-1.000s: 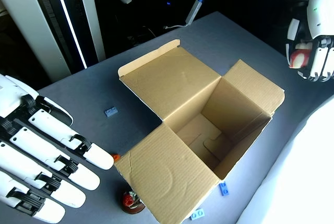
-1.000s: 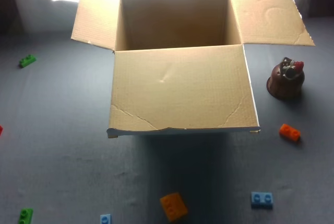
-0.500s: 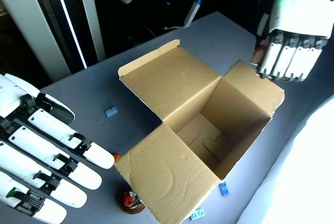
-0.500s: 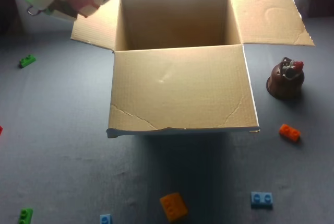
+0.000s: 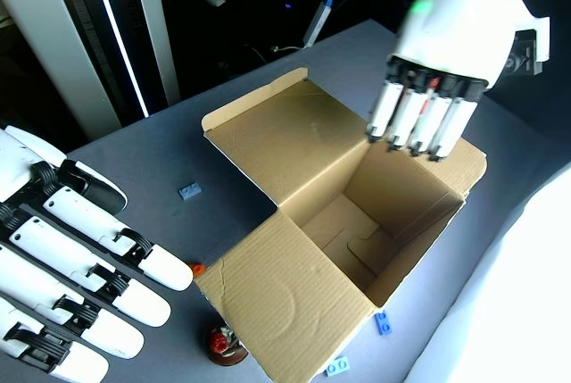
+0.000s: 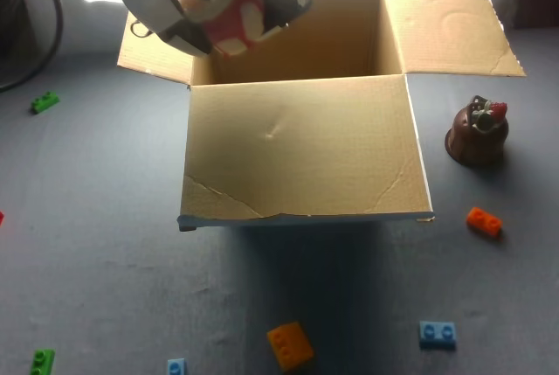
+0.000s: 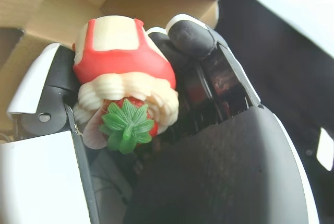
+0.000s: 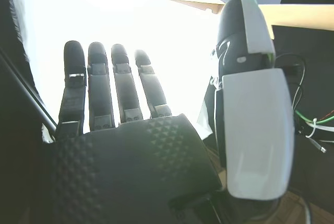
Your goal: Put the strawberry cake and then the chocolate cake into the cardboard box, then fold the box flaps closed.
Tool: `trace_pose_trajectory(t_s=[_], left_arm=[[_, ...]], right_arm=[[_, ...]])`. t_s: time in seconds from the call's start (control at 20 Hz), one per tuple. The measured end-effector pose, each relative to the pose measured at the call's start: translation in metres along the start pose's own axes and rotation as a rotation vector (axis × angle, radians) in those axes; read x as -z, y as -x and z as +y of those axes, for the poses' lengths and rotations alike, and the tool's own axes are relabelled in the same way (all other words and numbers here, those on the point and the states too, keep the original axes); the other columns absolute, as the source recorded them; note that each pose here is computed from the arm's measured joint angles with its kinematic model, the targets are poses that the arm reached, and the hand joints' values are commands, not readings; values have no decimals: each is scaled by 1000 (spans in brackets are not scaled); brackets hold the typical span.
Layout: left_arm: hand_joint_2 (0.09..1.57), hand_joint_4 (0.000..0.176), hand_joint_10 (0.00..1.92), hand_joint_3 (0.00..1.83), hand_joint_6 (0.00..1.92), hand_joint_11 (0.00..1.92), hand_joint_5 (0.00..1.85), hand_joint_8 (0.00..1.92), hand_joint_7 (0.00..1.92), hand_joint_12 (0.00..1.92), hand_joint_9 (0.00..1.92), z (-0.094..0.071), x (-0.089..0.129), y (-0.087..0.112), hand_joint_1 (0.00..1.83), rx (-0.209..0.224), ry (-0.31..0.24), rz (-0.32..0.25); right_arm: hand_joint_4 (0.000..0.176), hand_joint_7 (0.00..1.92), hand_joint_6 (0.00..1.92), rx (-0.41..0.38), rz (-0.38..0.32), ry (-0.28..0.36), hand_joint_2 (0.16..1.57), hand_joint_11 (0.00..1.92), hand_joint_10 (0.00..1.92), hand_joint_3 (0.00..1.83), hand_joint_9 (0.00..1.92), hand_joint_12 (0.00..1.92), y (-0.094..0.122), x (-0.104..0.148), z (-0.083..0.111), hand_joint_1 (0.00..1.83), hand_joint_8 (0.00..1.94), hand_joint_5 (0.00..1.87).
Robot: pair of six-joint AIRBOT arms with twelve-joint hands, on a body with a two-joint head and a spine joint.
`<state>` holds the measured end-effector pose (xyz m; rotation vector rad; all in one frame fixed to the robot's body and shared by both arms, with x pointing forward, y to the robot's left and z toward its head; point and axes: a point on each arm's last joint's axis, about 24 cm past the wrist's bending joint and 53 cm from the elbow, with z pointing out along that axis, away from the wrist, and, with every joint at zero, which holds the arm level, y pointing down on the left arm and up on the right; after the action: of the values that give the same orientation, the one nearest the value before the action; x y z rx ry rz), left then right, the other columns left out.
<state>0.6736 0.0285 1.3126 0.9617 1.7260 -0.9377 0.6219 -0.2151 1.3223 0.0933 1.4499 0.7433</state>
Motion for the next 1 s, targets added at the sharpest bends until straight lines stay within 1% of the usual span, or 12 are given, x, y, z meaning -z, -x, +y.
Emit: trace_pose_trajectory(t_s=[0.05, 0.1, 0.2, 0.3, 0.35, 0.5, 0.6, 0.7, 0.8, 0.9, 0.95, 1.0], left_arm=[[1062, 0, 1627, 388, 1444, 635, 755, 1473, 667, 1894, 705, 0, -6, -5, 1322, -15, 3, 20], [1093, 0, 1627, 328, 1430, 638, 744, 1472, 660, 1883, 702, -1, -11, -11, 1319, -25, 3, 36], [1124, 0, 1664, 285, 1416, 631, 746, 1506, 631, 1915, 672, -5, -24, -17, 1314, -43, -6, 61], [1129, 0, 1673, 292, 1456, 630, 740, 1524, 610, 1921, 658, -8, -33, -20, 1313, -56, -10, 74], [1100, 0, 1670, 346, 1471, 629, 747, 1514, 620, 1914, 663, -8, -38, -20, 1317, -62, -9, 75], [1164, 0, 1654, 186, 1333, 625, 756, 1505, 640, 1881, 683, 4, -49, -23, 1318, -73, 28, 83], [1185, 0, 1731, 173, 1276, 647, 743, 1590, 607, 1919, 659, 9, -52, -23, 1318, -76, 43, 84], [1190, 0, 1733, 162, 1262, 638, 747, 1591, 606, 1921, 660, 15, -55, -21, 1320, -79, 60, 75], [1231, 0, 1696, 64, 1278, 610, 740, 1552, 625, 1901, 667, 21, -58, -21, 1316, -88, 79, 75], [1246, 0, 1681, 35, 1284, 613, 727, 1556, 624, 1866, 675, 23, -60, -20, 1314, -90, 84, 76], [1250, 0, 1619, 16, 1335, 596, 715, 1505, 631, 1781, 698, 24, -62, -18, 1310, -93, 85, 73], [1252, 2, 1455, 2, 1331, 569, 732, 1472, 686, 1642, 603, 24, -62, -18, 1175, -98, 88, 73]], right_arm=[[0, 163, 9, 0, 1, 0, 1011, 0, 8, 0, 207, 614, 0, 0, 0, 688, 0, 100], [0, 159, 4, 0, 0, 0, 1012, 0, 5, 0, 201, 601, 0, 0, 0, 683, 0, 90], [0, 158, 6, -1, -1, 1, 1017, 0, 4, 1, 201, 630, 0, 0, 1, 676, 2, 101], [0, 167, 9, -1, -2, 2, 1013, 0, 4, 0, 200, 625, 0, 0, 1, 702, 4, 109], [0, 153, 8, -1, -2, 1, 1014, 0, 2, 0, 197, 610, 0, 0, 1, 698, 1, 112], [0, 162, 2, -2, 0, 4, 1022, 0, 2, 1, 176, 454, -1, -1, 1, 679, 1, 107], [0, 171, 2, -2, 1, 6, 1029, 0, 5, 2, 188, 570, -2, -1, 2, 648, 2, 111], [0, 166, 0, -3, 2, 7, 1024, 0, 4, 0, 186, 579, -2, -2, 3, 658, 4, 95], [0, 188, 5, -4, 3, 9, 1031, 0, 7, 2, 196, 605, -3, -2, 4, 650, 8, 106], [0, 183, 0, -4, 4, 10, 1036, 0, 6, 3, 194, 610, -3, -2, 4, 627, 4, 94], [0, 171, 0, -4, 4, 10, 1033, 0, 2, 1, 185, 587, -3, -2, 4, 653, 1, 95], [0, 170, 1, -4, 4, 10, 1035, 0, 3, 1, 187, 618, -3, -2, 4, 658, 1, 96]])
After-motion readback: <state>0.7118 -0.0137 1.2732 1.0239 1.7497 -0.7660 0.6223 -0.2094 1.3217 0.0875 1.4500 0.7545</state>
